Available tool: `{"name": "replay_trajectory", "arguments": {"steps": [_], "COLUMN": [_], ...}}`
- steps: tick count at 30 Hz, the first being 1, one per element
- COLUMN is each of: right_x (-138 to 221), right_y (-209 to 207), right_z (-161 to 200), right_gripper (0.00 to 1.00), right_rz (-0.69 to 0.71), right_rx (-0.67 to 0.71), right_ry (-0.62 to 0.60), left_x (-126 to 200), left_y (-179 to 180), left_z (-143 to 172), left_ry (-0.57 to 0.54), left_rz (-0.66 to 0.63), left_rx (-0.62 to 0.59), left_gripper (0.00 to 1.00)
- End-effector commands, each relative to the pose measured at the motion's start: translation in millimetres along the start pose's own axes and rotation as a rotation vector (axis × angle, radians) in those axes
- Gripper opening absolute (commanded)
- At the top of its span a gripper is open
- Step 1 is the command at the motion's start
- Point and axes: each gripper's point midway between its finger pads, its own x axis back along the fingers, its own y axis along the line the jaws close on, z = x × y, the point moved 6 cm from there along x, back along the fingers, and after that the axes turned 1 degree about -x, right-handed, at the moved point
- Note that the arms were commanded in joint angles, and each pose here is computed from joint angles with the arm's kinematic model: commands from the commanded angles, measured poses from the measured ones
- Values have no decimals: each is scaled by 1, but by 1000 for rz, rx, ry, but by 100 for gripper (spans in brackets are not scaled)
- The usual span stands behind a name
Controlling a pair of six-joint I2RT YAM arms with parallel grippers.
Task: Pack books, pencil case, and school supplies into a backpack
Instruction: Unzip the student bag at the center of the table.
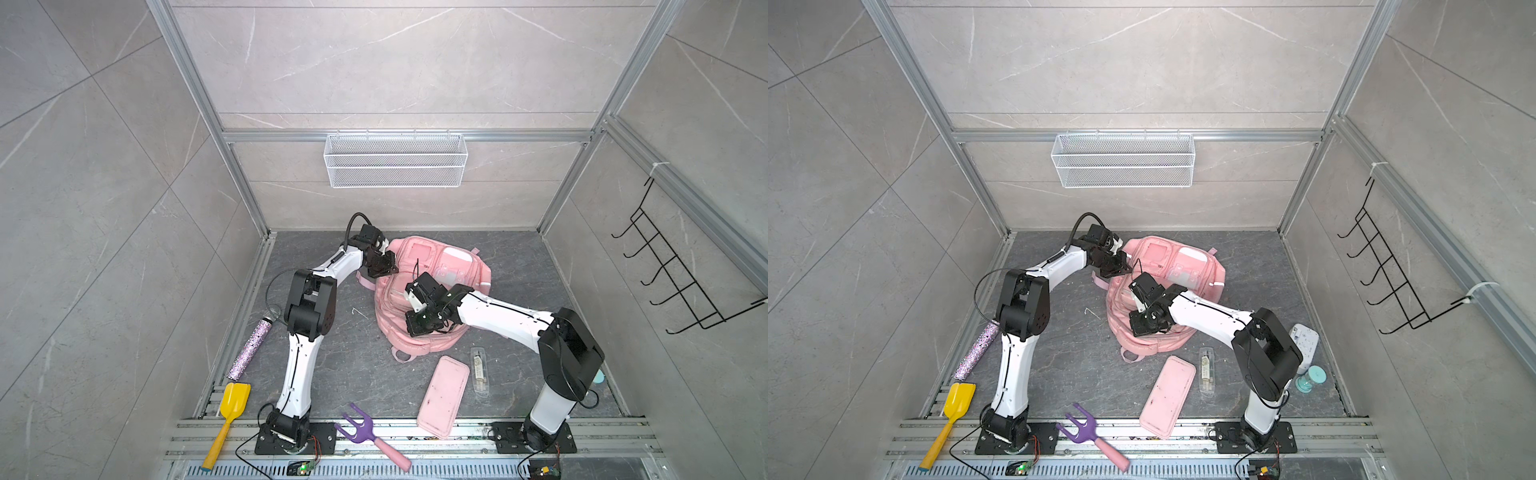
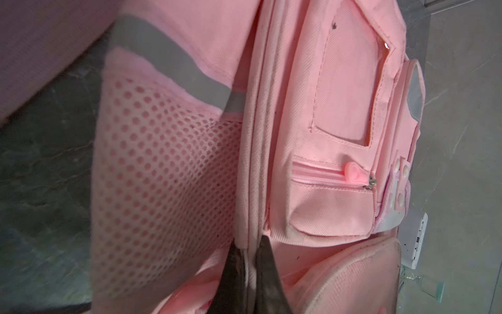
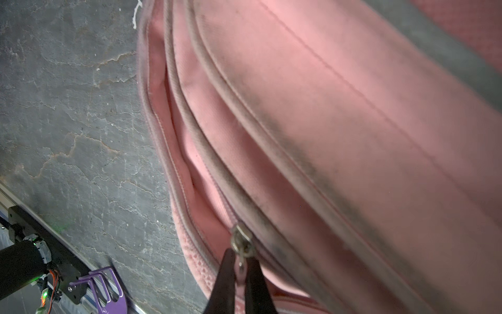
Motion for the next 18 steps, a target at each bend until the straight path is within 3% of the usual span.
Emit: {"name": "replay_trajectory", "arguments": {"steps": [1, 5, 10, 18], "right_x": [13, 10, 9, 12], "right_y": [6, 7, 9, 29], "right_z": [-8, -10, -16, -28], "right_gripper": [0, 0, 0, 0], "right_rz": [-9, -7, -6, -36], "right_rx": [25, 24, 30, 69], "right_ry": [-38, -35, -35, -36], "left_x": [17, 51, 95, 94], "left_y": [8, 53, 85, 89], "left_z": [-6, 0, 22, 55], "left_ry": [-67, -193, -358, -414], "left_rz": [-7, -57, -99, -17], "left_rx": [56, 252, 391, 519], "left_gripper": [0, 0, 0, 0]}}
